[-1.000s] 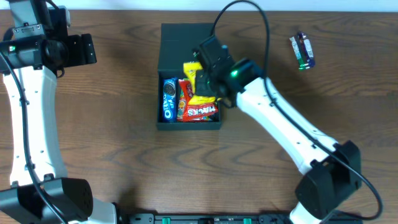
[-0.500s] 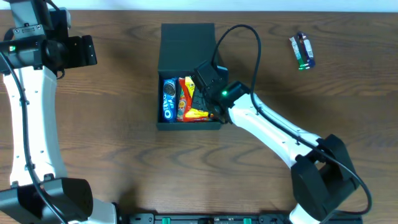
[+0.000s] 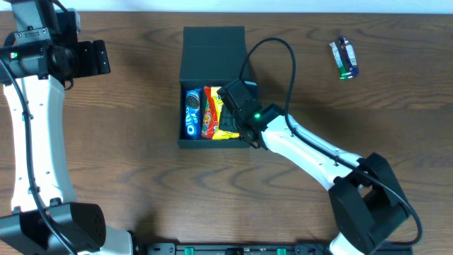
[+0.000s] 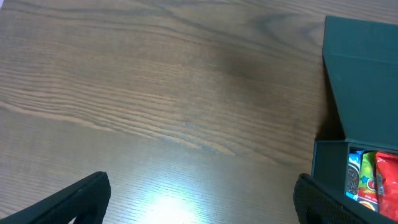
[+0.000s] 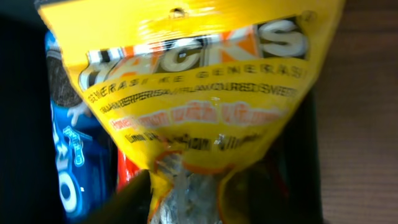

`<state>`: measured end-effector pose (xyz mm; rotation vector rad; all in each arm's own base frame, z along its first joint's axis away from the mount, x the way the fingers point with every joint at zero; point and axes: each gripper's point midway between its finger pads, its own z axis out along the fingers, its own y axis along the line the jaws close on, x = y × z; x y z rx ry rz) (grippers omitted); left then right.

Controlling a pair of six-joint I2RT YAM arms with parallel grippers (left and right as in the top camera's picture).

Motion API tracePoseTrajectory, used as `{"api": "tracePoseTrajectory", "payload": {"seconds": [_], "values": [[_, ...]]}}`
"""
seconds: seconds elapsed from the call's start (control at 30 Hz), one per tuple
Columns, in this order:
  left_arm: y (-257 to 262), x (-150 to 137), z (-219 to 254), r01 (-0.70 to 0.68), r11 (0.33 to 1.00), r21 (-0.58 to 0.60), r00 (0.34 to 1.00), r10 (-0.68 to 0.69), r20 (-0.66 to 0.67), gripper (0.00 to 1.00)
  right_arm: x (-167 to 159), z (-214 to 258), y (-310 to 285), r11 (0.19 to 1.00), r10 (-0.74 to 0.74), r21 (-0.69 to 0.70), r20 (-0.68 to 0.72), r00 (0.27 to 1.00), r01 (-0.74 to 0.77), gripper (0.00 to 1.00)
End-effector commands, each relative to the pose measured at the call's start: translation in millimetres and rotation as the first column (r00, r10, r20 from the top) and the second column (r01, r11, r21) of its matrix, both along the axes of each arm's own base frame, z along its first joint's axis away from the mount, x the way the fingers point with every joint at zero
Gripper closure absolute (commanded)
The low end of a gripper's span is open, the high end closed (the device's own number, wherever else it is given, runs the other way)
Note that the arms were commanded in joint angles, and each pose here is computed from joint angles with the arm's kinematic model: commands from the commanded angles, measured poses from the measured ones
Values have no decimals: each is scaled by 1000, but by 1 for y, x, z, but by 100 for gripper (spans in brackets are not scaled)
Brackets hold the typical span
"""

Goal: Pack container
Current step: 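Push the yellow bag down into the box's right side with the right gripper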

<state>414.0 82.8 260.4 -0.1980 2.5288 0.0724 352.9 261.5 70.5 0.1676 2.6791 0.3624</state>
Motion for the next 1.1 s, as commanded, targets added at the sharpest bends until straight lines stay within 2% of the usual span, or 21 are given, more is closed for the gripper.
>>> {"api": "tracePoseTrajectory", "payload": {"seconds": [0.0, 0.13, 0.23, 0.27, 0.3, 0.33, 0.43, 0.6, 0.83, 0.93, 1.07], "values": [[0, -4, 5, 13, 1000, 10, 1000, -13, 11, 5, 12, 26, 12, 997, 69, 26, 59, 996, -70, 38], [0, -4, 6, 13, 1000, 10, 1000, -13, 11, 5, 28, 82, 22, 990, 113, 57, 195, 974, -126, 25], [0, -4, 6, 13, 1000, 9, 1000, -13, 11, 5, 35, 119, 24, 985, 135, 63, 285, 949, -159, 25], [0, -4, 6, 13, 1000, 9, 1000, -13, 11, 5, 36, 127, 24, 984, 138, 65, 306, 942, -165, 39], [0, -4, 6, 13, 1000, 9, 1000, -13, 11, 5, 37, 131, 23, 984, 136, 63, 321, 937, -165, 73], [0, -4, 5, 13, 1000, 9, 1000, -13, 11, 5, 37, 130, 21, 986, 132, 57, 319, 938, -158, 98], [0, -4, 6, 13, 1000, 9, 1000, -13, 11, 5, 37, 108, 14, 990, 133, 18, 261, 956, -142, 99], [0, -4, 6, 13, 1000, 9, 1000, -13, 11, 5, 33, 42, 10, 989, 139, -60, 105, 985, -133, 99], [0, -4, 6, 13, 1000, 9, 1000, -13, 11, 5, 32, -21, 6, 983, 137, -125, -13, 991, -137, 99], [0, -4, 6, 13, 1000, 9, 1000, -13, 11, 5, 37, -23, 6, 985, 131, -113, -2, 991, -131, 99], [0, -4, 6, 13, 1000, 9, 1000, -13, 11, 5, 62, 31, 8, 990, 133, -65, 126, 983, -126, 99]]}}
